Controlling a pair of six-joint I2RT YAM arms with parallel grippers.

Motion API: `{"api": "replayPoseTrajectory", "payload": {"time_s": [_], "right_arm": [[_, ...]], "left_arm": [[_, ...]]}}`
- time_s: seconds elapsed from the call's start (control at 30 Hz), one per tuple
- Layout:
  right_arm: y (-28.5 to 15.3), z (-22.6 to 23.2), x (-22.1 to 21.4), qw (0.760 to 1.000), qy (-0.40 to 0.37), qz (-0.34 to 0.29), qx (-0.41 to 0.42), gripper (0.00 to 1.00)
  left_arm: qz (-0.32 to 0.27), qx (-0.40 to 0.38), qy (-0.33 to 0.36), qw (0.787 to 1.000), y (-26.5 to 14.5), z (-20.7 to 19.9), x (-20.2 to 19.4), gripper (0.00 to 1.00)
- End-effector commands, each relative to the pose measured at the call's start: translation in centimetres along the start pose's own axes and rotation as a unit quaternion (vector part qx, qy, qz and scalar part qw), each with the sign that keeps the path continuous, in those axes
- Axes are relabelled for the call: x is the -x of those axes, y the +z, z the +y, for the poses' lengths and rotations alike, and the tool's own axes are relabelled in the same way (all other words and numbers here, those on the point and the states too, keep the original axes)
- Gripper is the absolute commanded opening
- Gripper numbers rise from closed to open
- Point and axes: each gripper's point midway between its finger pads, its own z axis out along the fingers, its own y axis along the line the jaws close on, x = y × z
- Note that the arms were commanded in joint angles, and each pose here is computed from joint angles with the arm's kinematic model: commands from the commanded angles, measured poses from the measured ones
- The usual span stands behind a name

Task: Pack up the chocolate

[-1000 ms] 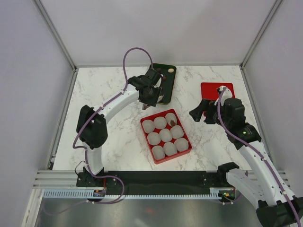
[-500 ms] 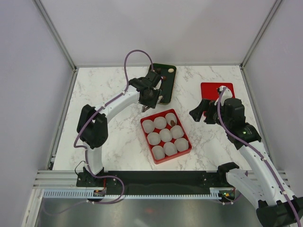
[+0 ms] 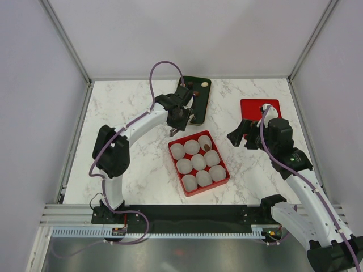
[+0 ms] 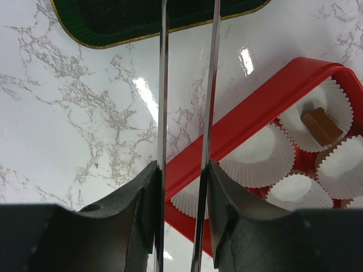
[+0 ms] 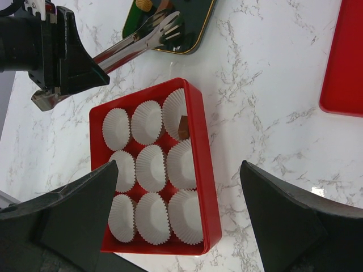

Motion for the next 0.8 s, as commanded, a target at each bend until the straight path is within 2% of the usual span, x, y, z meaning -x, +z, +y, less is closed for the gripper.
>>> {"api": "replayPoseTrajectory", "payload": {"time_s": [0.0, 0.43, 0.77], "right_arm": [[0.0, 0.1, 1.4, 1.000, -0.012, -0.026, -0.002, 0.98], [0.2, 0.2, 1.5, 1.000, -0.011, -0.024, -0.002, 0.98], [0.1, 0.0, 1.3, 1.000, -0.009, -0.023, -0.003, 0.98]], "left_arm": [[-0.045, -0.009, 0.014, 0.999, -2.8, -0.1, 1.9, 0.41], [-0.080, -0.022, 0.017, 0.996, -8.8, 0.4, 2.2, 0.38], [-0.072, -0.050, 0.055, 0.995, -14.0, -1.1, -3.4, 0.36]]}}
